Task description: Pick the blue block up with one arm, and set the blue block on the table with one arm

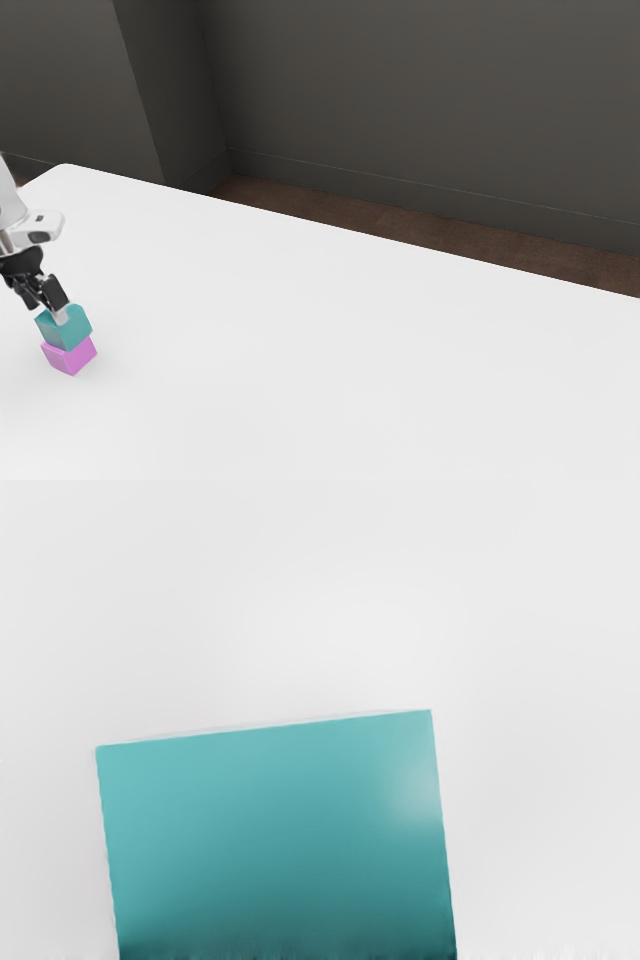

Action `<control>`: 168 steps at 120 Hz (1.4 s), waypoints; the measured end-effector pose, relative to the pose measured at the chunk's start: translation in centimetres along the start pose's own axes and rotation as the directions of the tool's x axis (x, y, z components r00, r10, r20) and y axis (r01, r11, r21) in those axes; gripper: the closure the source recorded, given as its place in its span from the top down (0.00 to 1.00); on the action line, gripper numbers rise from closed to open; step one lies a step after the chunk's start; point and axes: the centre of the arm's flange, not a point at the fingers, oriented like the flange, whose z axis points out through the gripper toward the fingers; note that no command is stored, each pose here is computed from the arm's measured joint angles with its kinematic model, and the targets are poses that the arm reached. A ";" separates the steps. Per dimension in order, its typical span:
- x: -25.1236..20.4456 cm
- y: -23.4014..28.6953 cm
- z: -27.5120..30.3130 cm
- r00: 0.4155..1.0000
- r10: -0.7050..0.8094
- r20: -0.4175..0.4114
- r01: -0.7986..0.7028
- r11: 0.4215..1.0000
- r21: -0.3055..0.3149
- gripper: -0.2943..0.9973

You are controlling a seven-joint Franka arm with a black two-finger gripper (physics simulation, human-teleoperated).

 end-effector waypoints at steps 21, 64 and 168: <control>0.2 -1.4 0.6 0.999 0.042 -0.003 -0.042 0.999 -0.015 0.77; 1.7 -0.9 0.7 0.992 0.123 -0.011 -0.123 0.992 -0.013 0.77; 1.6 -1.4 3.5 0.996 -0.084 -0.026 0.083 0.996 -0.031 0.77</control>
